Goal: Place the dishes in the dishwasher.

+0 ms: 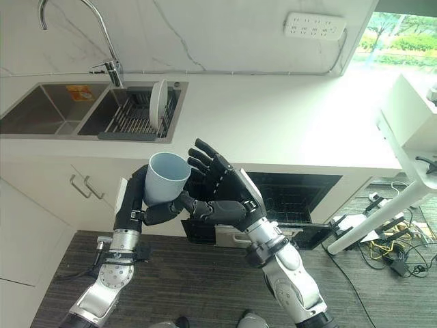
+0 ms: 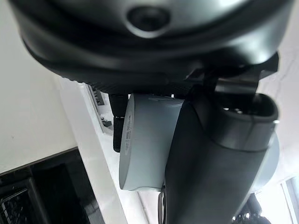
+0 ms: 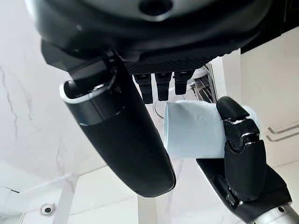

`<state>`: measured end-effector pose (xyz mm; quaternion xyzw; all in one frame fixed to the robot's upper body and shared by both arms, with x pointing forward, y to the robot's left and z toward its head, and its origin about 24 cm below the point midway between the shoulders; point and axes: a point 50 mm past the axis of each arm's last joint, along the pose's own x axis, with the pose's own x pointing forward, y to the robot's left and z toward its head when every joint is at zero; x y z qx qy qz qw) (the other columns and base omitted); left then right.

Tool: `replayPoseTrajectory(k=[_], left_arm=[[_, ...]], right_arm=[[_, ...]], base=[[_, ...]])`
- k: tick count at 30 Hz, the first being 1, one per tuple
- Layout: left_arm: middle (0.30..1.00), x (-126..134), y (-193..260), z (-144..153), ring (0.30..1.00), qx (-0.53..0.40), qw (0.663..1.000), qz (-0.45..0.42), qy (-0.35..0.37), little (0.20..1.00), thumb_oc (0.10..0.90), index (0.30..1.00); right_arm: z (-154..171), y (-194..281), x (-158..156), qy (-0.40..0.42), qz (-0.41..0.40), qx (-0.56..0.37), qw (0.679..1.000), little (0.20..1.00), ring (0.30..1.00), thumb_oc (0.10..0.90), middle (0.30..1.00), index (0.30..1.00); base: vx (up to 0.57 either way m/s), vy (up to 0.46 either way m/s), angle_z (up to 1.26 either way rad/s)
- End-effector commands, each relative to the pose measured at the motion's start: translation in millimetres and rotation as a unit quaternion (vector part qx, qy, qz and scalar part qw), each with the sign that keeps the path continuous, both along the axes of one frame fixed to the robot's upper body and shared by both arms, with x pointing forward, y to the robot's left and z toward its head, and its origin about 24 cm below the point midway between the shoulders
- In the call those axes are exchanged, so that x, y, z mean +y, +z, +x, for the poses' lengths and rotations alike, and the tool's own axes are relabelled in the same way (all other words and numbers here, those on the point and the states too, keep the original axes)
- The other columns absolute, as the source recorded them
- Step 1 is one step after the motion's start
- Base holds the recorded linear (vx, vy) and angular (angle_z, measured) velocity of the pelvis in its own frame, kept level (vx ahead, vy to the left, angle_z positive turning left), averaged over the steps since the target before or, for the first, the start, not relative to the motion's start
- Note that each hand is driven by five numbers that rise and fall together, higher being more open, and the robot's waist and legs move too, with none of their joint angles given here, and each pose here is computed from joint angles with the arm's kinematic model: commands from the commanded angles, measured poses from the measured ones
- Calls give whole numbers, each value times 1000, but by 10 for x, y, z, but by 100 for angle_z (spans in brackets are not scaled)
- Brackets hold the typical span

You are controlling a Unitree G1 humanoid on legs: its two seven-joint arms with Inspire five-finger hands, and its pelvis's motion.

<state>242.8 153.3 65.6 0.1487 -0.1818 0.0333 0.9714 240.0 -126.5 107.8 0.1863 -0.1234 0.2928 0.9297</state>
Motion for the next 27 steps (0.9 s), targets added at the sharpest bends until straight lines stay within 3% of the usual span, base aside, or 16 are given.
replayPoseTrajectory(k=[1,8,27], left_arm=[[300,-141,550,-27,300,-181,983,-17,-29,300,400,300],[300,-185,597,-45,300,-226,974,-21,22,300,400,300],[300,-297,576,-61,300,-241,970,6,16,300,400,300]], right_arm=[[19,536,105,5,89,-131,987,900,900,800,900,900],[53,519,123,-5,96,-118,988,900,900,800,900,900],[116,568,318,26,105,-103,989,900,900,800,900,900]], base=[[0,0,0],[0,0,0],[0,0,0]])
